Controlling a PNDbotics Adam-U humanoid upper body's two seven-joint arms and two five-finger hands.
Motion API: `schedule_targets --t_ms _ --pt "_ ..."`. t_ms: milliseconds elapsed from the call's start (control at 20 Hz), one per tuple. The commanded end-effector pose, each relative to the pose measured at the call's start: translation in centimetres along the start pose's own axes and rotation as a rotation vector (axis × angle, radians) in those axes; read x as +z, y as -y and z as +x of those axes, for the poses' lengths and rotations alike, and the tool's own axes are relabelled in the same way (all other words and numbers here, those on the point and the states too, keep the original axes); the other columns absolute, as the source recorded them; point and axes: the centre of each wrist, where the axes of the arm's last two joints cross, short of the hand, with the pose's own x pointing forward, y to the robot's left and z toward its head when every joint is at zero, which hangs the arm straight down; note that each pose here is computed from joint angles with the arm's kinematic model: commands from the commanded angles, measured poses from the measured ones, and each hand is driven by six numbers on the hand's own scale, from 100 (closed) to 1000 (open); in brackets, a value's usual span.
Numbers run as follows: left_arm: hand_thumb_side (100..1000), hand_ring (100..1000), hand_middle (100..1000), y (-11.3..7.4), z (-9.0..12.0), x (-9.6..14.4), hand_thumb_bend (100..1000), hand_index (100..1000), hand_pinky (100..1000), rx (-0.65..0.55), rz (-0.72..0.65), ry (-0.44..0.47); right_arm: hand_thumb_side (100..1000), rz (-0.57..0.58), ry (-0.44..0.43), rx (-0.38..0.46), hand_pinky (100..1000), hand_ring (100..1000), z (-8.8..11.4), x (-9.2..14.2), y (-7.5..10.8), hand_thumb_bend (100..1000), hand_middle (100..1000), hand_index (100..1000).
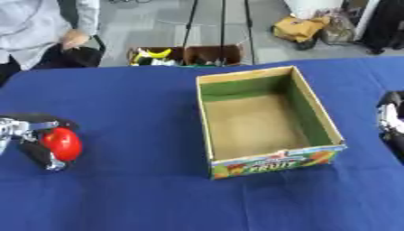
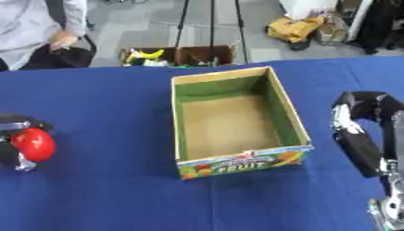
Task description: Pick up objects on the table and place them in the box.
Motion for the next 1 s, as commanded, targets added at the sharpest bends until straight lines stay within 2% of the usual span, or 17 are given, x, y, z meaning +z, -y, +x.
schedule_targets --t_ms 50,250,500,750,1000 --pt "244 585 761 -0.3 -0.4 0.4 100 844 252 -0.002 0.038 -0.024 522 -0.015 0.031 -0.005 727 529 0.8 -0.4 0.4 100 433 655" --pt "243 580 710 -0.4 -0.3 0.4 100 746 245 -0.005 0.069 -0.017 522 -0.016 0.027 -0.005 727 529 0.7 -0.3 0.4 100 431 654" --pt "277 583 673 -1.2 0.0 0.9 100 688 240 0.011 0.115 0.002 520 -0.017 0.022 -0.003 726 529 0.7 -0.3 0.4 100 430 653" --pt "247 575 671 -3.4 0.7 2.4 100 681 223 -0.004 0.205 0.013 518 -0.017 0.014 0.0 726 529 0.6 -0.1 0.4 100 430 653" --pt "212 569 670 -6.4 2.4 4.5 100 670 210 -0.057 0.312 0.04 516 -0.013 0.007 0.005 726 529 0.4 0.0 0.4 100 430 653"
